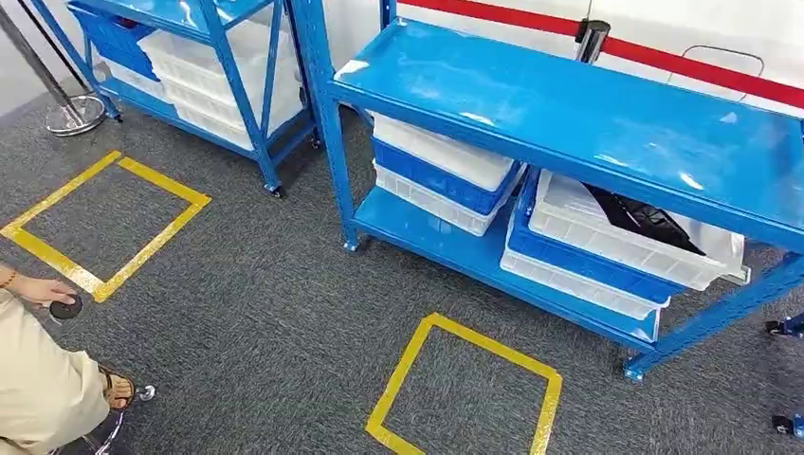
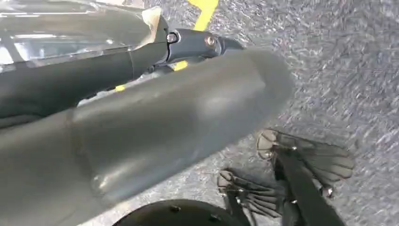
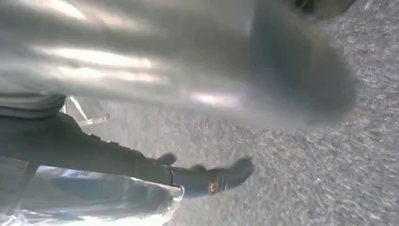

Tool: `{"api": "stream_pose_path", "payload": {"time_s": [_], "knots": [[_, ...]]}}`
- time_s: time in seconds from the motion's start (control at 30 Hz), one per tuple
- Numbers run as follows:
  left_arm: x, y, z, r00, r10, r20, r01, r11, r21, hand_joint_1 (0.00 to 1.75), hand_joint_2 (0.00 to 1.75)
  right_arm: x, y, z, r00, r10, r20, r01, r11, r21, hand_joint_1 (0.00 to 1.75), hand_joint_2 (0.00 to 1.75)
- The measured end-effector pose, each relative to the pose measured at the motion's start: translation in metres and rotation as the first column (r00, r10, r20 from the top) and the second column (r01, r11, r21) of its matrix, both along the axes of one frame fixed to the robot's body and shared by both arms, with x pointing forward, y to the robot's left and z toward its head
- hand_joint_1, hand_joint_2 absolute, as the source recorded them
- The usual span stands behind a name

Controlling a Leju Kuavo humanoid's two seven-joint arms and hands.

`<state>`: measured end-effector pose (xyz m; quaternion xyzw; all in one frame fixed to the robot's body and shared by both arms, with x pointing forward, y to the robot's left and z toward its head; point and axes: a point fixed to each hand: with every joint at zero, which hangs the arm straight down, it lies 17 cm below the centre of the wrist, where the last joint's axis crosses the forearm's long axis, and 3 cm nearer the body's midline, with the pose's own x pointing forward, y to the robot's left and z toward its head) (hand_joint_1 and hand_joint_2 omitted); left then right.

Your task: Take the parts from the cabinet and place them on the table.

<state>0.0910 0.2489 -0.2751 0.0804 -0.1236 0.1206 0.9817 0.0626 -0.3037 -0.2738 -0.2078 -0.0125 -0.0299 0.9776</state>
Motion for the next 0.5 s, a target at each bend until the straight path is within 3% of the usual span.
{"api": "stream_pose_path", "payload": {"time_s": [0.5], "knots": [[0.0036, -0.0026, 0.0006, 1.000, 0.000, 0.004, 0.000, 1.000, -0.006, 0.00, 0.00, 0.0001, 0.0022, -0.0010, 1.000, 0.012, 0.009, -0.012, 1.000, 0.015, 0.00, 0.00]]}}
